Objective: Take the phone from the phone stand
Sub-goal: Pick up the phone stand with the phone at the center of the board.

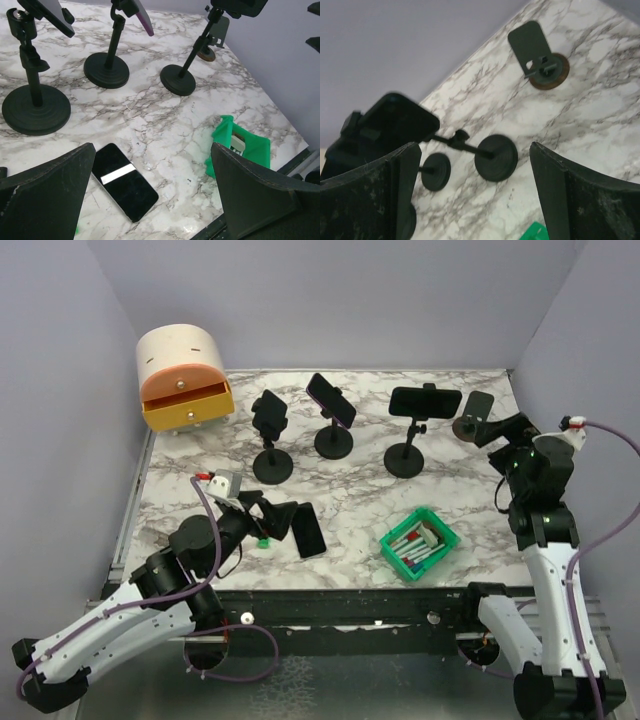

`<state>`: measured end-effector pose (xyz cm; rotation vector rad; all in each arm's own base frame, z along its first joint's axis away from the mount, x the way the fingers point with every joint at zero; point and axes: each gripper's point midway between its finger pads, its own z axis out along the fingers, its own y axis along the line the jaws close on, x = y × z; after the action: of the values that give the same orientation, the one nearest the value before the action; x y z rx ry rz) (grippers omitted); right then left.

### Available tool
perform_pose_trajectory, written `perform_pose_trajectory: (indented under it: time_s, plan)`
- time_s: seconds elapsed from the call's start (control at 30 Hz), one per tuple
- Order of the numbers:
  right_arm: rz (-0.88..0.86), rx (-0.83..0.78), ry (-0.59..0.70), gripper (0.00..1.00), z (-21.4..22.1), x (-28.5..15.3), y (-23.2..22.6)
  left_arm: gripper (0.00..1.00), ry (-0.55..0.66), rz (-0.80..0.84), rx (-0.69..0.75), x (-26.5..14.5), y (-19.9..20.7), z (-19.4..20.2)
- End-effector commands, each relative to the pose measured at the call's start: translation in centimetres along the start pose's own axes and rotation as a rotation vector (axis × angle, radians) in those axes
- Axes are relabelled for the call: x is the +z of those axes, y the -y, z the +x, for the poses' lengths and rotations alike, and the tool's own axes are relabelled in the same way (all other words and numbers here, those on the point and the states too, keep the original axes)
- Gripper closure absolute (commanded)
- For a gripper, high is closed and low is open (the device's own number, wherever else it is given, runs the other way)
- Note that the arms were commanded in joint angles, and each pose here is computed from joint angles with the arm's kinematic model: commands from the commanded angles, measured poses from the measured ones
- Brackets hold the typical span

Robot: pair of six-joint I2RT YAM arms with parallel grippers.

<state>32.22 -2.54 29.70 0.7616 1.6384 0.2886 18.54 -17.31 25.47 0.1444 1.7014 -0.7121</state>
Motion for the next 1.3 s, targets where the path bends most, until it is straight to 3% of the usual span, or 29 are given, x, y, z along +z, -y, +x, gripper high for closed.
perform_pose_trajectory:
  time_s: [0.0,0.23,0.4,0.57,0.7,0.83,1.0,1.1,1.27]
  plan:
    - [-0.073,-0.044,-0.236,0.07,6.6,-3.6,0.5,0.01,-0.003,0.067,-0.027,0.3,1.6,-0.3]
    - [-0.284,-0.171,-0.548,0.16,14.6,-8.2,0.3,0.01,-0.046,0.053,0.021,0.9,1.3,0.8]
    - [-0.364,-0.227,-0.602,0.19,16.2,-9.9,-0.1,0.01,-0.111,0.166,0.053,1.6,3.3,2.7]
    - [-0.385,-0.254,-0.597,0.21,17.0,-9.1,-0.5,0.01,-0.141,0.097,0.042,2.8,2.5,3.8]
    - [-0.436,-0.268,-0.522,0.21,16.8,-8.0,-1.5,0.01,-0.125,0.069,0.045,3.7,2.4,3.5]
    - [-0.553,-0.227,-0.408,0.21,15.8,-7.9,-3.3,0.01,-0.035,0.074,0.099,4.6,2.8,1.2]
    - [-0.643,-0.194,-0.398,0.21,15.8,-8.2,-4.9,0.02,0.143,0.076,0.175,5.9,4.4,-4.8]
    - [-0.646,-0.204,-0.399,0.2,15.8,-8.3,-4.9,0.02,0.154,0.1,0.172,8.3,6.5,-6.8]
    - [-0.671,-0.194,-0.395,0.2,15.4,-9.5,-5.1,0.05,0.09,0.205,0.032,14.3,10.0,-7.3]
